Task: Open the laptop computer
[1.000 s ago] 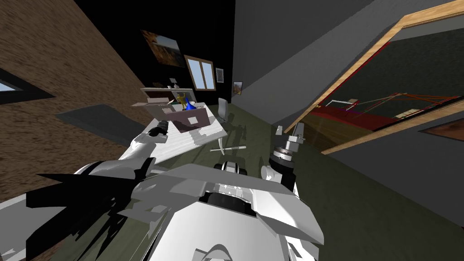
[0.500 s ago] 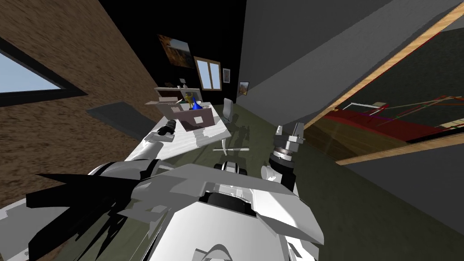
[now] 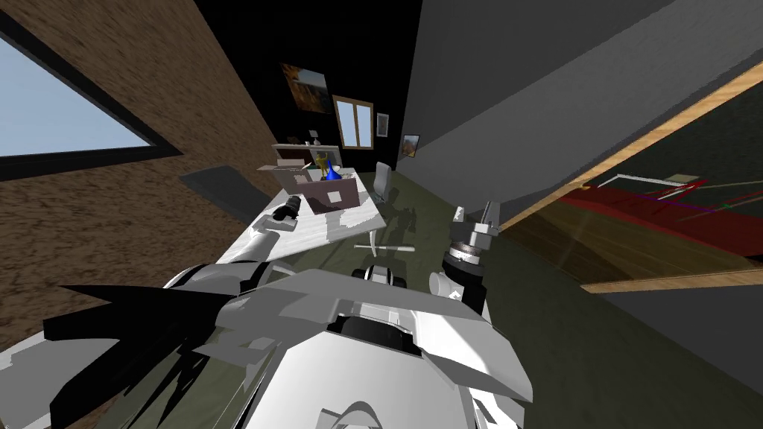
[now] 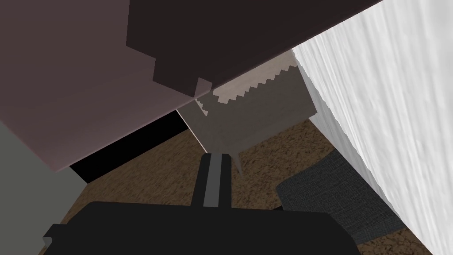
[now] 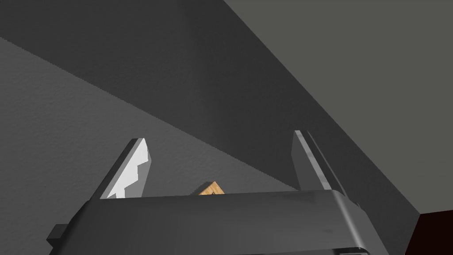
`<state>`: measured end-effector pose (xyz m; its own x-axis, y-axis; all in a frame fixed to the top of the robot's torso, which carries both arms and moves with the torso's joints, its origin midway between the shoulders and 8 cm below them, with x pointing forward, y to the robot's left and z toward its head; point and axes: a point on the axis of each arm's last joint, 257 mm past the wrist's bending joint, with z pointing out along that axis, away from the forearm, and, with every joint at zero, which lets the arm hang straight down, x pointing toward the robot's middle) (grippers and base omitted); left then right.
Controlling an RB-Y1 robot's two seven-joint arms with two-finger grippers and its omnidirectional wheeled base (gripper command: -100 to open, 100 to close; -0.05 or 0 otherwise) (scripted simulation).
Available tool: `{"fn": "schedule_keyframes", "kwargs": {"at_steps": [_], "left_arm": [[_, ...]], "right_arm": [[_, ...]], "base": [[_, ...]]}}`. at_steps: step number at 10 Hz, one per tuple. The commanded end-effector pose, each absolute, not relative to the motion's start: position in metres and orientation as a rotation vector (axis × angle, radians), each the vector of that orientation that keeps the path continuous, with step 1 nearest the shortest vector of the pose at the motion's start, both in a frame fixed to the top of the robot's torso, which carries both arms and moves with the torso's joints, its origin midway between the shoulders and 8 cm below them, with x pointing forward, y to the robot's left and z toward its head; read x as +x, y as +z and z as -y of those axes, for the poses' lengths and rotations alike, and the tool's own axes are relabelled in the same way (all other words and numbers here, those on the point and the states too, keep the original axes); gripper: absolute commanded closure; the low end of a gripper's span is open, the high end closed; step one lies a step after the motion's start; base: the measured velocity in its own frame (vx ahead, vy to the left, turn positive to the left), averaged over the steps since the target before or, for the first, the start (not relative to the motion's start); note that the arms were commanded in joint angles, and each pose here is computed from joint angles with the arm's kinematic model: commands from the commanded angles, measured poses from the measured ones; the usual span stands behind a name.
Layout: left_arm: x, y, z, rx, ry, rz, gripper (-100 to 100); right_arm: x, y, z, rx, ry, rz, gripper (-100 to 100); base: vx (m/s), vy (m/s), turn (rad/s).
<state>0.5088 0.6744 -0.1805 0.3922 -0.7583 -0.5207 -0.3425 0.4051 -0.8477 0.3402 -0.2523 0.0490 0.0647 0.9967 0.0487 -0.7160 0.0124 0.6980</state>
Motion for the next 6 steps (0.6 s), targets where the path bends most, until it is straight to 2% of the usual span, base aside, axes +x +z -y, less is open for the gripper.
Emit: {"fn": "schedule_keyframes", "kwargs": {"at_steps": [1,2,3,4,5,6], "left_arm": [[0.532,-0.192,-0.627,-1.167,-0.404,-1.253,100],[0.537,-0.183,-0.619,-1.153,-0.421,-1.247,100],[0.544,-0.163,-0.609,-1.115,-0.447,-1.232,100],[0.558,-0.183,-0.572,-1.114,-0.467,-1.289,100],[0.560,-0.186,-0.565,-1.119,-0.482,-1.289,100],[0.562,-0.179,-0.562,-1.114,-0.485,-1.286,100]], "right_arm": [[0.340,0.049,0.252,0.655,1.442,-0.544,0],[0.340,0.049,0.252,0.655,1.442,-0.545,0],[0.340,0.049,0.252,0.655,1.442,-0.545,0],[0.340,0.049,0.252,0.655,1.442,-0.545,0],[0.340,0.049,0.252,0.655,1.442,-0.545,0],[0.340,0.049,0.252,0.655,1.442,-0.545,0]], "base": [[0.068,0.041,0.408],[0.088,0.035,0.360],[0.048,0.013,0.089],[0.096,0.039,0.379],[0.093,0.027,0.381],[0.037,0.002,0.066]]}}
